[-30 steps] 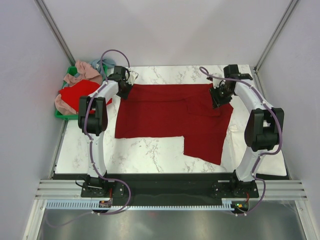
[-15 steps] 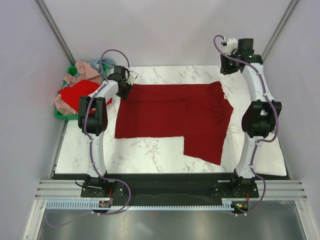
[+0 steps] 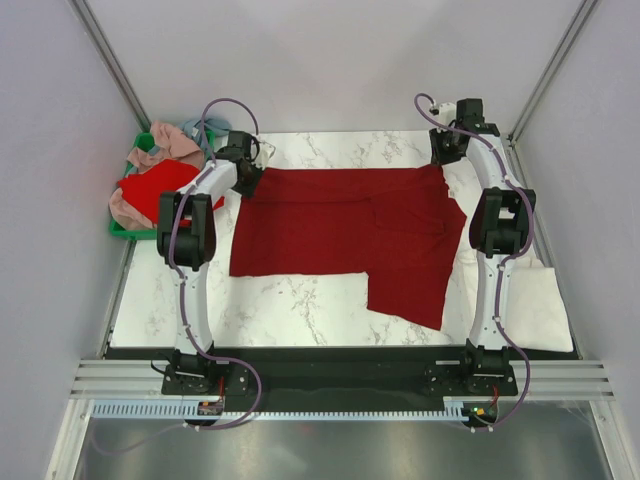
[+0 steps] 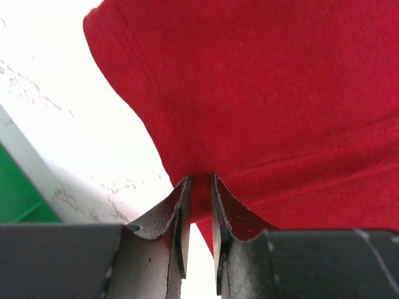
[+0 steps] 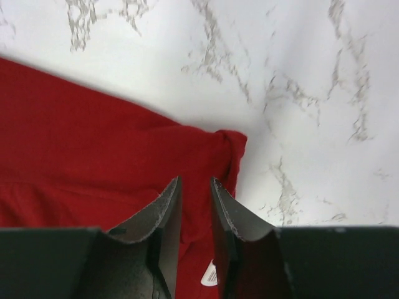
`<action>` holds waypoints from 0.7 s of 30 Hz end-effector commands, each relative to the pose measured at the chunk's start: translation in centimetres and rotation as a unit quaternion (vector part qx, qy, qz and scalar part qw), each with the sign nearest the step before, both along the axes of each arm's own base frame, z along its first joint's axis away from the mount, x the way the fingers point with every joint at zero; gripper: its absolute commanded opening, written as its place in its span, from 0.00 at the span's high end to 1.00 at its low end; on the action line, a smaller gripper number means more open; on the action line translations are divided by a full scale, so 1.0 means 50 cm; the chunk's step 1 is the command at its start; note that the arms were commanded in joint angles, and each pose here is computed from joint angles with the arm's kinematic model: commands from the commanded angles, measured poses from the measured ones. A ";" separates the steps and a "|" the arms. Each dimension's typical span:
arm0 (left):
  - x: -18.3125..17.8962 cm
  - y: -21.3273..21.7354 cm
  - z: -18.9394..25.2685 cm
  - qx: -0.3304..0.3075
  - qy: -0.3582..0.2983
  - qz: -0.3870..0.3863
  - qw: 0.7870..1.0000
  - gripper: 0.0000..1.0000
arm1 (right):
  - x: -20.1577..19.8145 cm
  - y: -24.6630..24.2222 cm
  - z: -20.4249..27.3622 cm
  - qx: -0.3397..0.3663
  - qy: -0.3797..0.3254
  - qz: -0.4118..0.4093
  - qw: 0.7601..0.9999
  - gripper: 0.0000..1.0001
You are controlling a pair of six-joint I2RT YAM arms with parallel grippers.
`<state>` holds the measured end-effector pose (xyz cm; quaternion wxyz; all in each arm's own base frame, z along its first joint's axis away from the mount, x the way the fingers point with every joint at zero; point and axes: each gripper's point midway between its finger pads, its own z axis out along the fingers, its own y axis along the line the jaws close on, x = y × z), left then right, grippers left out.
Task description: Fold and stack the t-shirts
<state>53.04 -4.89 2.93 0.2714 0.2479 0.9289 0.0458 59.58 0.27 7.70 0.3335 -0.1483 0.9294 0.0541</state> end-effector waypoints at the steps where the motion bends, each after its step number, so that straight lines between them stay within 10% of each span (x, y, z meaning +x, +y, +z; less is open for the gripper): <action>1: 0.034 0.010 0.012 0.014 -0.018 -0.006 1.000 0.74 | 0.039 0.000 0.027 0.000 -0.037 -0.008 0.999 0.68; 21: 0.027 -0.006 -0.041 0.026 0.006 -0.015 1.000 0.71 | 0.088 -0.025 -0.100 -0.042 -0.030 -0.022 0.998 0.67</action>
